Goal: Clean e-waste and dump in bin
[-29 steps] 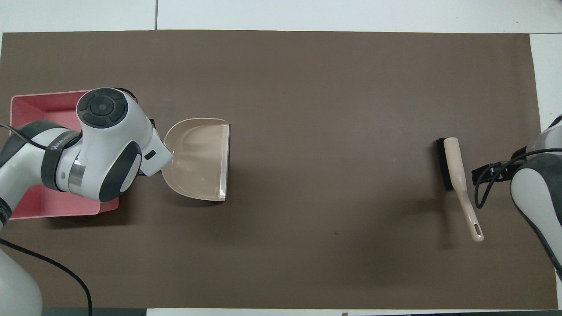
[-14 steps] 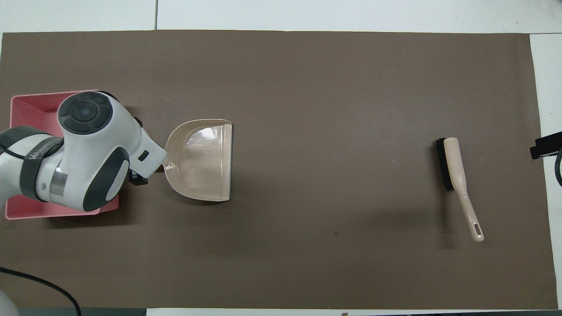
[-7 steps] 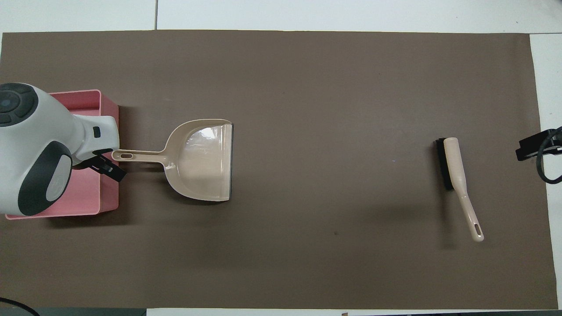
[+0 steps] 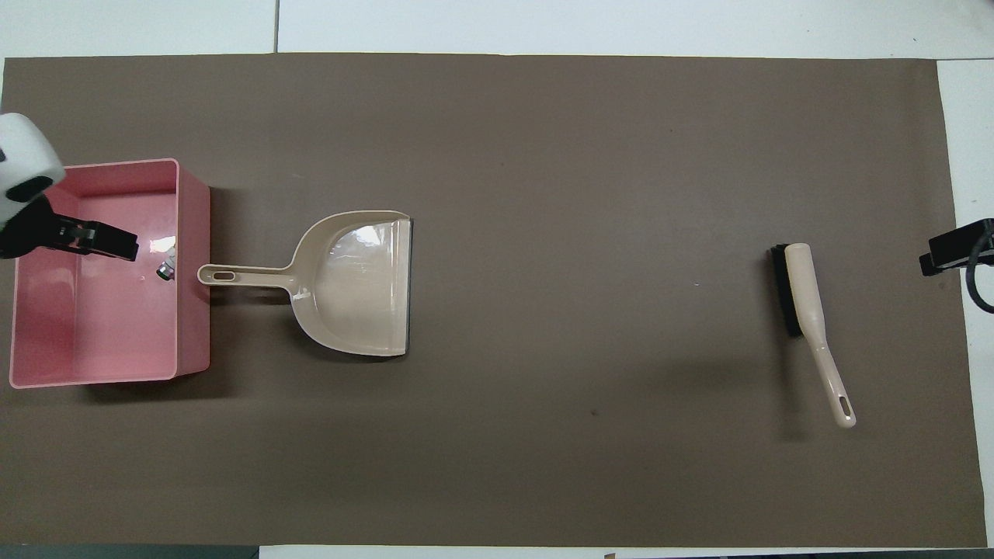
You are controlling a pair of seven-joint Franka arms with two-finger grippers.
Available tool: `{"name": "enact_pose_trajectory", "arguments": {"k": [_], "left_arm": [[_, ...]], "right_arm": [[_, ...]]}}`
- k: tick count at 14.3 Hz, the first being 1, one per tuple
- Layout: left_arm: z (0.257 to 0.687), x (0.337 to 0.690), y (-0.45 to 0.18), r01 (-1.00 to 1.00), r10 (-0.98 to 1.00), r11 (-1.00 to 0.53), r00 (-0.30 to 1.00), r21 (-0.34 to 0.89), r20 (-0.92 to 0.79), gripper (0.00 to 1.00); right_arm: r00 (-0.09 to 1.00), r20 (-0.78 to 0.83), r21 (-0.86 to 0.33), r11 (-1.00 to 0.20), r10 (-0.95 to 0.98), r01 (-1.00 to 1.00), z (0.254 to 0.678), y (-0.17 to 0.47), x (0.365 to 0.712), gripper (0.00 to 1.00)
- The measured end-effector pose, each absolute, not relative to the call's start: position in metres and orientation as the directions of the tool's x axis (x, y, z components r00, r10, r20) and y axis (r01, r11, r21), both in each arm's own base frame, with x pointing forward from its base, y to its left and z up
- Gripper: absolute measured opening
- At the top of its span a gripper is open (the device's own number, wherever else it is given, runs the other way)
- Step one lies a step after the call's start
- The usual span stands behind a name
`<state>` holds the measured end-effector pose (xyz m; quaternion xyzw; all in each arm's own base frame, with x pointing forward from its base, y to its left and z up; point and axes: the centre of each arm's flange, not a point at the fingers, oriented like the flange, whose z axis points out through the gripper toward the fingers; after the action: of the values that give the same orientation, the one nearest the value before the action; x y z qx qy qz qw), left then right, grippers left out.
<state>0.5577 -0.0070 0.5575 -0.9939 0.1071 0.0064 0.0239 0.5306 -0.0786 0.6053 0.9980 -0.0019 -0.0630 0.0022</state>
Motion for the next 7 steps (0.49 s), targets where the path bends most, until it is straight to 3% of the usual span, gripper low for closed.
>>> {"name": "enact_pose_trajectory", "arguments": {"k": [4, 7], "left_arm": [[0.622, 0.553, -0.003, -0.187, -0.187, -0.982, 0.982, -0.015, -0.013, 0.98], [0.628, 0.553, -0.004, -0.175, -0.174, -0.985, 0.983, -0.006, -0.051, 0.98]], "right_arm": [[0.994, -0.112, 0.005, -1.0, -0.017, -0.017, 0.612, -0.075, 0.527, 1.0], [0.993, -0.112, 0.007, -1.0, -0.026, -0.025, 0.612, -0.07, 0.528, 1.0]]}}
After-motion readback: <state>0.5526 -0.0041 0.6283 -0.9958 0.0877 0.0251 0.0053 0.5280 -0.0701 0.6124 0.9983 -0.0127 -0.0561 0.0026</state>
